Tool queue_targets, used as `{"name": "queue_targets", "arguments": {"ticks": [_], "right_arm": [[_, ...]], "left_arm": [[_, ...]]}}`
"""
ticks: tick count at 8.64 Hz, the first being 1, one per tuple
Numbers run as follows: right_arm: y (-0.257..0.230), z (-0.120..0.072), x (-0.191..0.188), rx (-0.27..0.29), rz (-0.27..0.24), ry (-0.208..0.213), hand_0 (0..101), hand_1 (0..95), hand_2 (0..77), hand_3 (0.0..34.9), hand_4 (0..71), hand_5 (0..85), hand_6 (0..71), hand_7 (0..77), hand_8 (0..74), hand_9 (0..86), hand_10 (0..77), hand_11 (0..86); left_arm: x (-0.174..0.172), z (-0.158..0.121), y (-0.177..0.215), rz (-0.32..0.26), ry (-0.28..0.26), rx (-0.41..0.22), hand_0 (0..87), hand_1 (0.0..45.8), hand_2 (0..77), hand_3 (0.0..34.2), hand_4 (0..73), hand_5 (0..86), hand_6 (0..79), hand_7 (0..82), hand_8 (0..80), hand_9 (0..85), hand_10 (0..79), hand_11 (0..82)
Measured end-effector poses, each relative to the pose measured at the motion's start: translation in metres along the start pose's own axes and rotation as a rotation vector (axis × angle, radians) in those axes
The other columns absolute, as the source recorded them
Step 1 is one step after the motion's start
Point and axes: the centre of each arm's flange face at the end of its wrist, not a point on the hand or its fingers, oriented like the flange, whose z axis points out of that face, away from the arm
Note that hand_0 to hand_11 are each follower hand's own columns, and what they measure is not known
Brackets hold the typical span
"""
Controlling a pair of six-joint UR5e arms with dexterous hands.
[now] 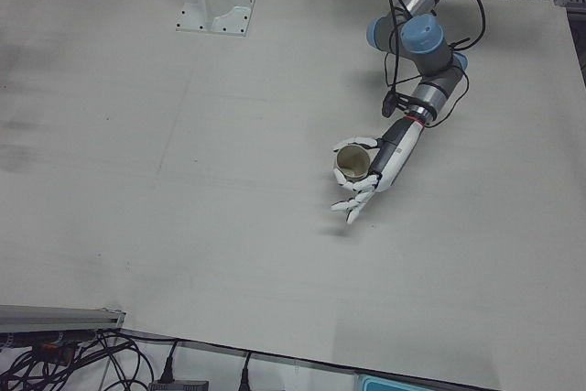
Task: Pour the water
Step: 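Reach the right hand to the middle white cup and grasp it, then lift the white cup upward with the right hand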
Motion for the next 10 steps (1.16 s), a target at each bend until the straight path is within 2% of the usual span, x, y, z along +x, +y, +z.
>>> {"name": "queue_targets", "arguments": {"ticks": [1,2,3,4,5,6,7,8,9,10], "right_arm": [[-0.024,0.005,0.007,0.001,-0.012,0.008,59,20.7,2.2,1.1,19.1,18.5,7.1,8.2,0.5,0.5,1.6,4.9],[-0.033,0.016,0.014,-0.009,-0.038,0.015,59,23.5,1.1,1.1,17.5,16.9,7.1,6.0,0.5,0.5,1.6,4.9],[-0.030,0.032,0.025,-0.031,-0.077,0.029,62,24.5,2.7,1.0,23.5,21.8,11.4,10.4,1.6,0.5,1.1,4.9],[-0.021,0.046,0.037,-0.045,-0.116,0.046,68,21.8,2.2,1.0,24.5,19.1,10.4,7.6,1.6,0.5,1.1,1.6],[-0.009,0.056,0.047,-0.042,-0.162,0.064,68,21.8,2.2,1.0,24.5,19.1,10.4,7.6,1.6,0.5,1.1,1.6],[0.002,0.061,0.059,-0.029,-0.203,0.091,79,25.6,1.1,1.0,12.5,12.5,5.4,1.1,1.6,0.5,0.5,1.1],[0.012,0.068,0.073,-0.027,-0.226,0.117,69,22.4,1.1,1.1,0.0,13.1,0.5,1.1,1.1,0.5,0.0,0.5],[0.020,0.074,0.083,-0.029,-0.237,0.132,69,22.4,1.1,1.1,0.0,13.1,0.5,1.1,1.1,0.5,0.0,0.5],[0.030,0.083,0.092,-0.030,-0.249,0.144,65,17.5,1.1,1.1,0.0,13.6,0.5,1.1,1.1,0.5,0.0,0.5],[0.041,0.093,0.102,-0.031,-0.260,0.154,65,22.4,1.1,1.3,0.0,14.7,0.5,2.7,1.1,0.5,0.0,0.5]], "left_arm": [[0.002,-0.001,0.006,-0.020,0.001,-0.003,80.5,30.5,24.0,0.0,39.8,46.4,14.2,20.7,3.8,4.9,7.6,13.1],[0.004,-0.001,0.010,-0.031,0.004,-0.007,80.3,30.5,24.0,0.0,39.8,46.4,14.2,20.7,4.4,4.9,7.6,13.1],[0.005,-0.001,0.012,-0.037,0.009,-0.009,80.2,30.5,24.0,0.0,39.8,46.4,14.2,20.7,4.4,4.9,7.6,13.1],[0.007,-0.004,0.013,-0.040,0.012,-0.009,80.2,30.5,24.0,0.0,39.8,46.4,14.2,20.7,3.8,4.9,7.6,13.1],[0.009,-0.009,0.011,-0.040,0.014,-0.006,80.2,30.5,24.0,0.0,39.8,46.4,14.2,20.7,3.8,4.9,7.6,13.1],[0.010,-0.017,0.006,-0.040,0.014,-0.003,80.2,30.5,24.0,0.0,39.8,46.4,14.2,20.7,3.8,4.9,7.6,13.1],[0.013,-0.026,0.000,-0.039,0.017,0.000,80.1,30.5,24.0,0.0,39.8,46.4,14.2,20.7,3.8,4.9,7.6,13.1],[0.016,-0.031,-0.004,-0.038,0.022,-0.001,80.1,30.5,24.0,0.1,39.8,46.4,14.2,20.7,3.8,4.9,7.6,13.1],[0.019,-0.036,-0.008,-0.042,0.026,0.000,80.1,30.0,24.5,0.1,39.8,46.4,13.6,20.7,3.8,4.9,7.6,13.1],[0.021,-0.043,-0.013,-0.049,0.028,0.004,80.3,30.0,24.5,0.0,39.8,46.4,13.6,20.7,3.8,4.9,7.6,13.1]]}}
